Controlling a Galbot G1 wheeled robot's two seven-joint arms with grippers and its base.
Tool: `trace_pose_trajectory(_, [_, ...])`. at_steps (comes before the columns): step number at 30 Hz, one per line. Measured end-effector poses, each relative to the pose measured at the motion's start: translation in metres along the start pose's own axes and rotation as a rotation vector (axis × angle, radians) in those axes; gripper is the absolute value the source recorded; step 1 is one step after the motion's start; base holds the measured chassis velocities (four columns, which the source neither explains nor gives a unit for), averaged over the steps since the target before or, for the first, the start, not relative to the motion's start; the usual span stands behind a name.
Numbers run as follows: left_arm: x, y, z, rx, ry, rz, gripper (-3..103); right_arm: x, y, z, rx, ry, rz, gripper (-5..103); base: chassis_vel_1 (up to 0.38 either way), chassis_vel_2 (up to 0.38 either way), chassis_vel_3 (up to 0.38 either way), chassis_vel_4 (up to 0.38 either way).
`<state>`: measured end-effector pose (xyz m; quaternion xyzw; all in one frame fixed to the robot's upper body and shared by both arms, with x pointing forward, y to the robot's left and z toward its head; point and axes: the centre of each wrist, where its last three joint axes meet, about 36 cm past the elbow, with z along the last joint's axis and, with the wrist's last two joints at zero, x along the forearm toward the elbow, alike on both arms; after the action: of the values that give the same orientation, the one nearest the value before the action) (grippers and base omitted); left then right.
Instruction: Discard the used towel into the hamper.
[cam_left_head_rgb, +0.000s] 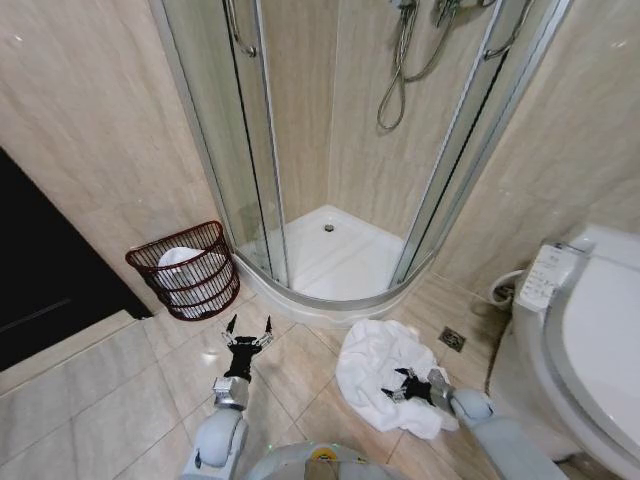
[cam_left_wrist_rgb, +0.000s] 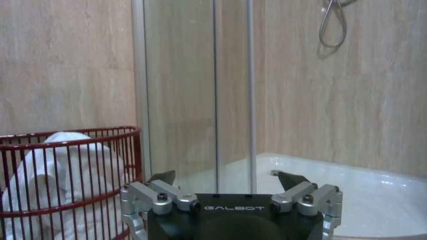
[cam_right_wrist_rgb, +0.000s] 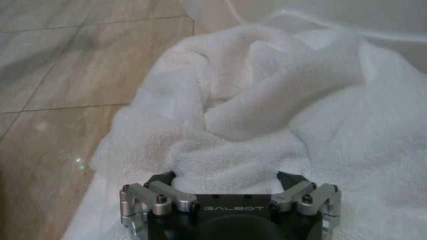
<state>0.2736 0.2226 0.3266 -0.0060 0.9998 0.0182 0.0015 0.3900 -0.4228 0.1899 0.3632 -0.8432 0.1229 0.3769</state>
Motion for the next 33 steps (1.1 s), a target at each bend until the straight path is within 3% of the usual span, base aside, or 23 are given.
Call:
trace_pose_trajectory(7, [0.001,0.001,-0.001,-0.008,0.001,0.008,100,-0.011,0.003,0.011,-0.044,-0.015,0.015,103,0.0,0.0,0.0,0.0])
trace_pose_trajectory(10, [-0.001,0.002,-0.003,-0.011,-0.003,0.011,100,-0.014,0.004,0.012,-0.054,-0.02,0.02,100,0.0,0.0,0.0,0.0])
trace_pose_trajectory(19, [-0.001,0.005,-0.002,-0.009,-0.005,0.008,100,-0.023,0.006,0.01,-0.087,-0.039,0.035,62,0.0,0.0,0.0,0.0])
trace_pose_trajectory(21, [-0.001,0.005,-0.002,-0.007,-0.004,0.007,100,-0.024,0.006,0.01,-0.091,-0.04,0.037,62,0.0,0.0,0.0,0.0])
trace_pose_trajectory(23, [-0.002,0.005,-0.003,-0.004,-0.008,0.006,100,-0.026,0.006,0.01,-0.104,-0.04,0.042,51,0.0,0.0,0.0,0.0])
trace_pose_trajectory(24, [-0.002,0.005,-0.003,-0.004,-0.008,0.006,100,-0.026,0.006,0.01,-0.104,-0.04,0.042,51,0.0,0.0,0.0,0.0])
trace_pose_trajectory(28, [-0.004,0.005,-0.005,0.004,-0.014,0.004,100,-0.027,0.007,0.01,-0.113,-0.043,0.054,30,0.0,0.0,0.0,0.0])
trace_pose_trajectory(33, [-0.004,0.003,-0.005,0.009,-0.013,0.005,100,-0.03,0.009,0.011,-0.119,-0.048,0.071,18,0.0,0.0,0.0,0.0])
